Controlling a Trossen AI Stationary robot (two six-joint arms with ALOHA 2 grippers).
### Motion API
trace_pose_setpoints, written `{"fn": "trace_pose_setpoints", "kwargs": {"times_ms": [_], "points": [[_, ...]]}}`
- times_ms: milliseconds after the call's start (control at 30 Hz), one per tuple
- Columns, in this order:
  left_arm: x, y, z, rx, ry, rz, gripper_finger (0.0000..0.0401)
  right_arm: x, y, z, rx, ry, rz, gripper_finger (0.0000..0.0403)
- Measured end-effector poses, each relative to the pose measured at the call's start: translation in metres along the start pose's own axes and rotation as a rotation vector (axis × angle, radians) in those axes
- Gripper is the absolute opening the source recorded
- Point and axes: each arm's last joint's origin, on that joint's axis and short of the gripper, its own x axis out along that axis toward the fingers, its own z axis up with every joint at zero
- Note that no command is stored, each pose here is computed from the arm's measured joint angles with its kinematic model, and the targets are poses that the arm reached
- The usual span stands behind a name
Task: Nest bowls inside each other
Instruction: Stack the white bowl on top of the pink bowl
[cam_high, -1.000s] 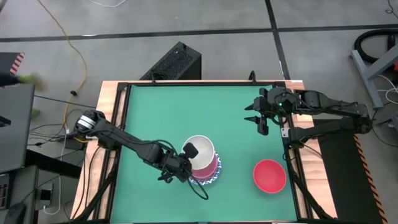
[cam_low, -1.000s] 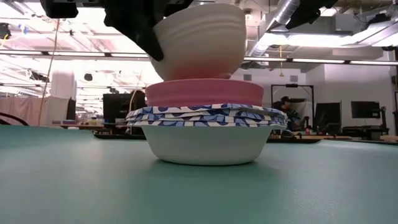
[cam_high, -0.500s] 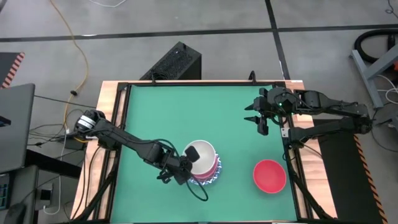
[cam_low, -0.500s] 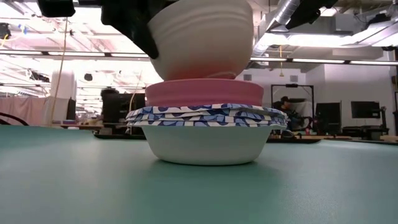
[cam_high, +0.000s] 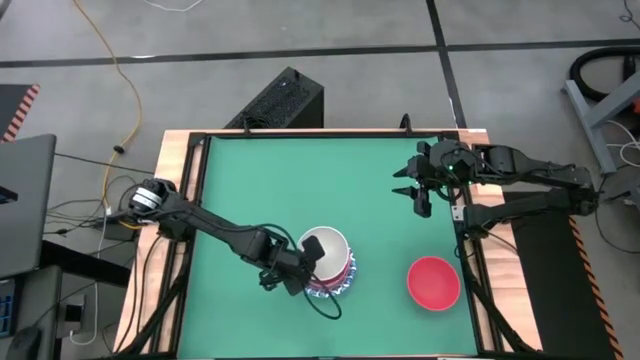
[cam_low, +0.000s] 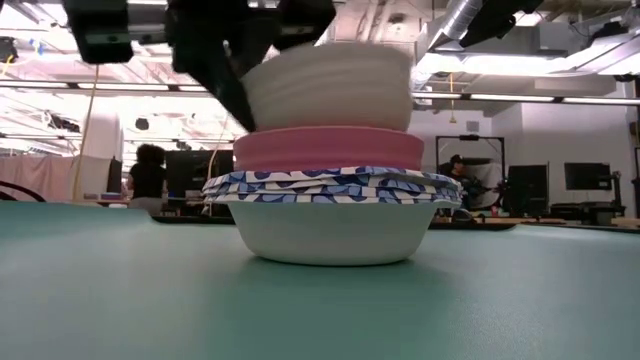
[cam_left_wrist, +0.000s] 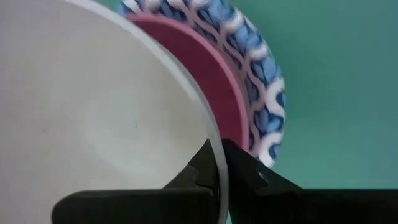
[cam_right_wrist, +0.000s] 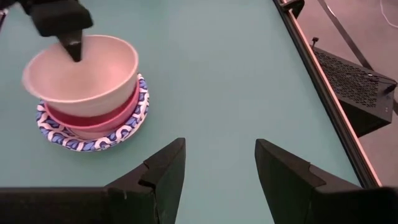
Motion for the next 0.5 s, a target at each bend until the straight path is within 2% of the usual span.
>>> {"fn": "trace_pose_setpoints", "kwargs": {"times_ms": [267, 400, 500], "points": [[0.0044, -0.0011, -0.0004, 0.030, 0.009, -0.018, 0.0000, 0.0000, -0.0003, -0.0003, -0.001, 0.003, -0.002, 0.0217], [0.0058, -0.0020, -0.0003, 0.031, -0.030, -0.067, 0.0000, 0.0000, -0.0002, -0.0003, -0.001, 0.003, -0.001, 0.0217], [0.0109, -0.0036, -0.0014, 0.070, 0.001, -0.076, 0.0000, 0.0000, -0.0002, -0.0003, -0.001, 0.003, -0.001, 0.0217]]}}
